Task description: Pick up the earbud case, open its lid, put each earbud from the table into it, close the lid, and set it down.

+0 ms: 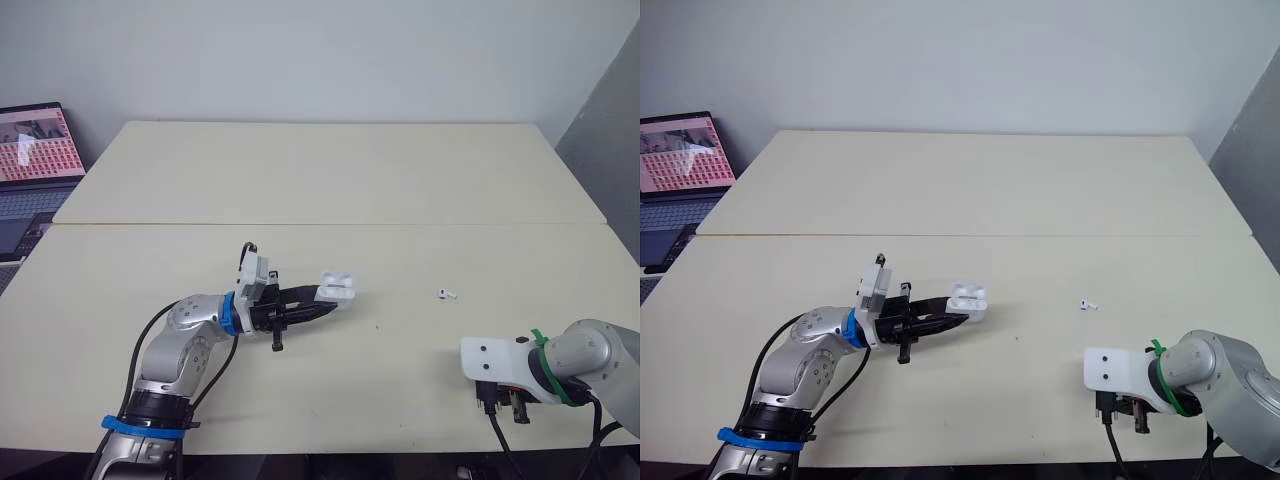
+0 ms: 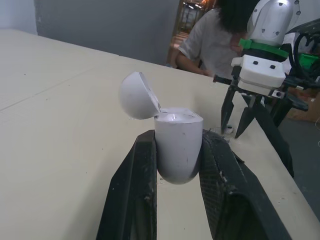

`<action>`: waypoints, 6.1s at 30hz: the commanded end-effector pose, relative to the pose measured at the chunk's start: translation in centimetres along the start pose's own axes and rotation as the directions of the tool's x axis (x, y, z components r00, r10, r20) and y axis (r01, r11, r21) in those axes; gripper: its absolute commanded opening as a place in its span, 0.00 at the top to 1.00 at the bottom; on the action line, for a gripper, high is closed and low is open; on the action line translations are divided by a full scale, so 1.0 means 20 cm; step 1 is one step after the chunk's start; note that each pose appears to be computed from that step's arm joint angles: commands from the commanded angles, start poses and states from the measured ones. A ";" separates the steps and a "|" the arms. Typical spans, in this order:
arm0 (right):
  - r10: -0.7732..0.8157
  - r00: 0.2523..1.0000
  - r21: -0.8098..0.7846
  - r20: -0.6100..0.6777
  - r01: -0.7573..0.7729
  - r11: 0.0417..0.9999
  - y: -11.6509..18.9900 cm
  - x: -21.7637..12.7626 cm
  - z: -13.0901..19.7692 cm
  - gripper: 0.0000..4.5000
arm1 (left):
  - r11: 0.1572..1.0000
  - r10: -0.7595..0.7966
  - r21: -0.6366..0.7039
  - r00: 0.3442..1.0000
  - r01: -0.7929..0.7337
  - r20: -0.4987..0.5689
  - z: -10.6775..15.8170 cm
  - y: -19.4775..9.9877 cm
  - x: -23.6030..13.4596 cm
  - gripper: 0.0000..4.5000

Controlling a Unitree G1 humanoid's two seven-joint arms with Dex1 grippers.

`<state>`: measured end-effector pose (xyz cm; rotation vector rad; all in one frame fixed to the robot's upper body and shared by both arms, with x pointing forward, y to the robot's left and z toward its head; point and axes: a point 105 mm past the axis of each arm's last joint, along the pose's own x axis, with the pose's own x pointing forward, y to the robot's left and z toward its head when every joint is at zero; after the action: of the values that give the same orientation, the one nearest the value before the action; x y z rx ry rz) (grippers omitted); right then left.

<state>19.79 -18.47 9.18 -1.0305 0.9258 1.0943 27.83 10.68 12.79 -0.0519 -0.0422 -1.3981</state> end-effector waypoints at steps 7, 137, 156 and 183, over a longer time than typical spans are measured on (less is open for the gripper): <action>-0.044 0.999 -0.037 -0.009 0.044 0.998 -0.02 -0.03 0.01 0.99 | 0.999 -0.007 0.047 1.000 0.006 0.013 0.03 0.01 0.01 0.83; -0.105 0.994 0.308 0.035 0.089 0.947 -0.15 -0.08 -0.32 0.91 | 0.998 0.045 0.050 0.998 -0.043 -0.044 -0.07 0.08 -0.02 0.83; 0.116 0.991 -0.888 -0.073 -0.117 0.444 -0.27 -0.11 -0.21 0.91 | 0.997 0.051 0.053 0.998 -0.050 -0.032 -0.05 0.09 -0.01 0.83; -0.006 0.999 -0.501 0.033 0.021 0.865 -0.32 -0.29 -0.22 0.00 | 0.999 0.031 0.042 0.999 -0.029 -0.043 -0.06 0.08 0.00 0.83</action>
<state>23.50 -25.39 12.83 -1.5426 0.6414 1.5100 29.42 11.01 10.76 -0.0039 0.0036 -1.3498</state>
